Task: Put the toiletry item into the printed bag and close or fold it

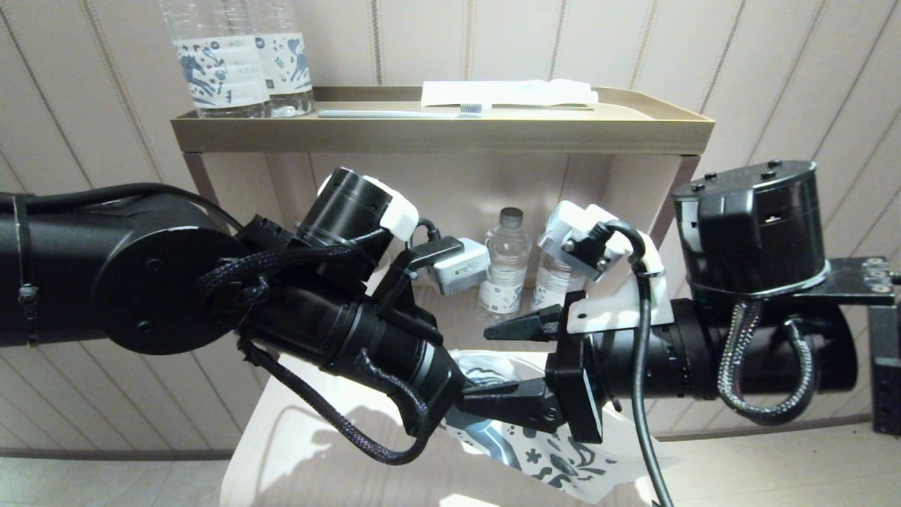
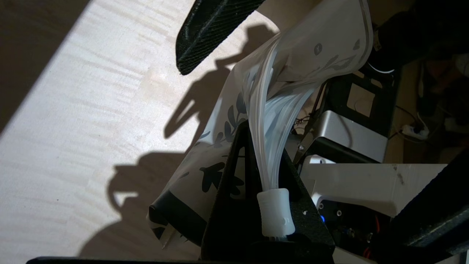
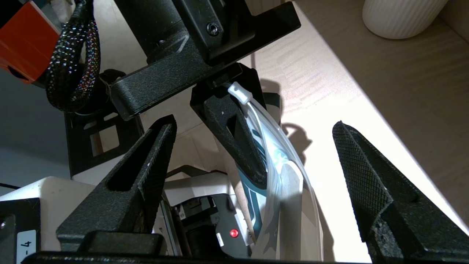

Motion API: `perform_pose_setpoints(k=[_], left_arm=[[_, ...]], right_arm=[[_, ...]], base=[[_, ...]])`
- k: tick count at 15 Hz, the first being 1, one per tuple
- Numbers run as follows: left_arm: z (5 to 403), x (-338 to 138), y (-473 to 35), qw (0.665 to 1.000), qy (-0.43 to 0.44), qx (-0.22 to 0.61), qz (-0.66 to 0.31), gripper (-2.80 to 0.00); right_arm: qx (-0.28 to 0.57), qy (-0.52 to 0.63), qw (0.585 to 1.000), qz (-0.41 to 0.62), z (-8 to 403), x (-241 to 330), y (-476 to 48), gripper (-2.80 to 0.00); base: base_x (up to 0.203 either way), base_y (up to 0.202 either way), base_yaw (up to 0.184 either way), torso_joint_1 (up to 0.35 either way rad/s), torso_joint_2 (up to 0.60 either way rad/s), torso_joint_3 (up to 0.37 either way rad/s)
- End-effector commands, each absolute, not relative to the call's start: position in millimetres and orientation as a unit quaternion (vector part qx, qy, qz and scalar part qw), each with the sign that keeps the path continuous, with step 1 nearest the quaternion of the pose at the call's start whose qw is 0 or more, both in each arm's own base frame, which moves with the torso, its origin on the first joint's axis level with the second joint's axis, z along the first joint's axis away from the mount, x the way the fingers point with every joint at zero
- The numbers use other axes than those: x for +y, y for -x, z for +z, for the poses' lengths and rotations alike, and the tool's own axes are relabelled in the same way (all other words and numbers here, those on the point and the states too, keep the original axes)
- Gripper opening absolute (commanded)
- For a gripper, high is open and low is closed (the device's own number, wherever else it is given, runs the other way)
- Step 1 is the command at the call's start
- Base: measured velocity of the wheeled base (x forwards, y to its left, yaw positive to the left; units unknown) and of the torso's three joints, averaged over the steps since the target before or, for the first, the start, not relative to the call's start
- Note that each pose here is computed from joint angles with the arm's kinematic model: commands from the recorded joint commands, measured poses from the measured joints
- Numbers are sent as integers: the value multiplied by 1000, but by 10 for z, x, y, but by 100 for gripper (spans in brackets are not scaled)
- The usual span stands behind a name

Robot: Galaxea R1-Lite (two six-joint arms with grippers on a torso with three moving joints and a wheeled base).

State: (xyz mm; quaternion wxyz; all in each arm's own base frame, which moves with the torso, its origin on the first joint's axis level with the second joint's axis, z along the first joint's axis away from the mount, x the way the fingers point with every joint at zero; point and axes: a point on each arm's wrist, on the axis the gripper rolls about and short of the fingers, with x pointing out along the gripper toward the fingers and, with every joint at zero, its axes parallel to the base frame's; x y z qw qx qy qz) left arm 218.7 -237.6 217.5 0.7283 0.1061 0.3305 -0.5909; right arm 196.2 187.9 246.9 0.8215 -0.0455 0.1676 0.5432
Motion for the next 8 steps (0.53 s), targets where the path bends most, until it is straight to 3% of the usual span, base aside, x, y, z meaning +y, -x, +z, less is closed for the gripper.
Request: perform_pose_setpoints(k=[1, 8], left_arm=[[2171, -2373, -2187, 727, -106, 332, -592, -280], [2162, -2380, -2194, 727, -107, 332, -592, -280]], right_arm=[[165, 44, 821, 544, 2471, 1896, -1977, 0], [158, 40, 823, 544, 2477, 1910, -1998, 0]], base=[[0, 0, 0, 0, 0, 0], [0, 0, 0, 0, 0, 0]])
